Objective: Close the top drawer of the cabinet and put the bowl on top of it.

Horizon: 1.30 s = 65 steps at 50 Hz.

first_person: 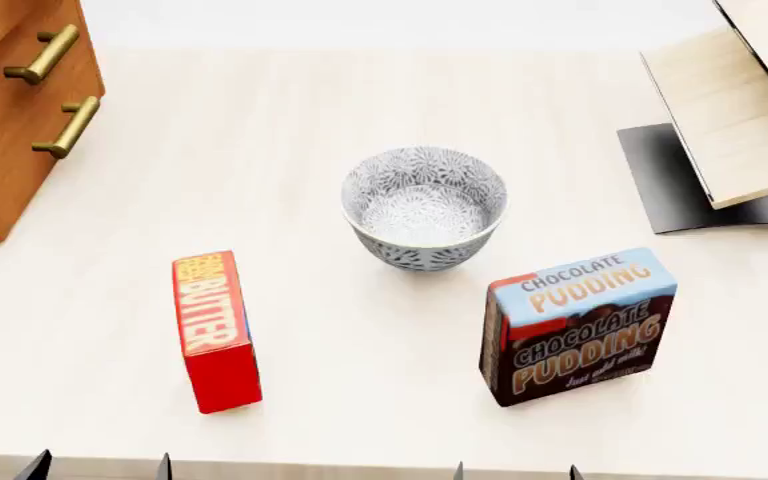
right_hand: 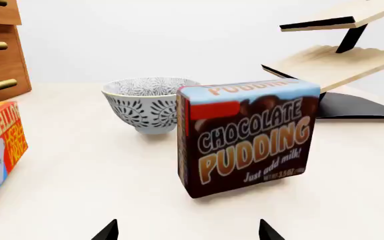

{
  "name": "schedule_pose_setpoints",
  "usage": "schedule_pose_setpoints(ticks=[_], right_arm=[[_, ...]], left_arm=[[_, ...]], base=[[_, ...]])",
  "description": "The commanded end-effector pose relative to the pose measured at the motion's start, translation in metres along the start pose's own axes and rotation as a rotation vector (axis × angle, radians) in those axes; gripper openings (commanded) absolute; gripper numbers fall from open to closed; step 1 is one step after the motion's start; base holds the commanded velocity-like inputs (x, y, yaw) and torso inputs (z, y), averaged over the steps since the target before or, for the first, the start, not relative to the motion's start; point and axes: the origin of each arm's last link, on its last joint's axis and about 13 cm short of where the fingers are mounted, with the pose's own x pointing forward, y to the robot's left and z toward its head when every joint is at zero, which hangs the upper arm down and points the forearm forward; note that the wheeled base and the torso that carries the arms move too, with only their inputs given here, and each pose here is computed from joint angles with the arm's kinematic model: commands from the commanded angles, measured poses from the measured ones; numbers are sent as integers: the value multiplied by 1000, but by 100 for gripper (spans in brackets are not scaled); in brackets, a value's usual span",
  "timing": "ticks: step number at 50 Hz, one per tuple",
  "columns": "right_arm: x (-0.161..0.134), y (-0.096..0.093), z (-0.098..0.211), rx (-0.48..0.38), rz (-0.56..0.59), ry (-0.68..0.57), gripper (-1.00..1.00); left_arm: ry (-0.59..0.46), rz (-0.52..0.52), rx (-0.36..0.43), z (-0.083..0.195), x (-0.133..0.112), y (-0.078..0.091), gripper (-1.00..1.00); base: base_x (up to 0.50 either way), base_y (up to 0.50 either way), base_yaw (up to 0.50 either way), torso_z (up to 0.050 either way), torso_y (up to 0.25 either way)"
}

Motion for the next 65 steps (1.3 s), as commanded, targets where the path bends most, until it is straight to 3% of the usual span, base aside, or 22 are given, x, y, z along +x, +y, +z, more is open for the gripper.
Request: schedule_pose_setpoints(ticks=[1, 8, 22, 39, 65], right_arm=[[0, -1, 3, -2, -12, 10, 100], [-3, 0, 28, -11, -16, -41, 100], [-4, 2, 107, -85, -2, -228, 100], [-8, -1, 109, -52, -17, -245, 100], [-5, 0, 103, -37, -2, -254, 100]], left_arm=[[-3, 6, 6, 3, 2, 0, 100], [-44, 10, 14, 22, 4, 0, 100], [-210, 10, 27, 90, 5, -1, 100], [-247, 23, 13, 101, 1, 1, 100], [-245, 25, 11, 99, 0, 1, 100]], base=[[0, 0, 0, 0, 0], [0, 0, 0, 0, 0], [0, 0, 0, 0, 0], [0, 1, 0, 0, 0], [0, 453, 0, 0, 0]])
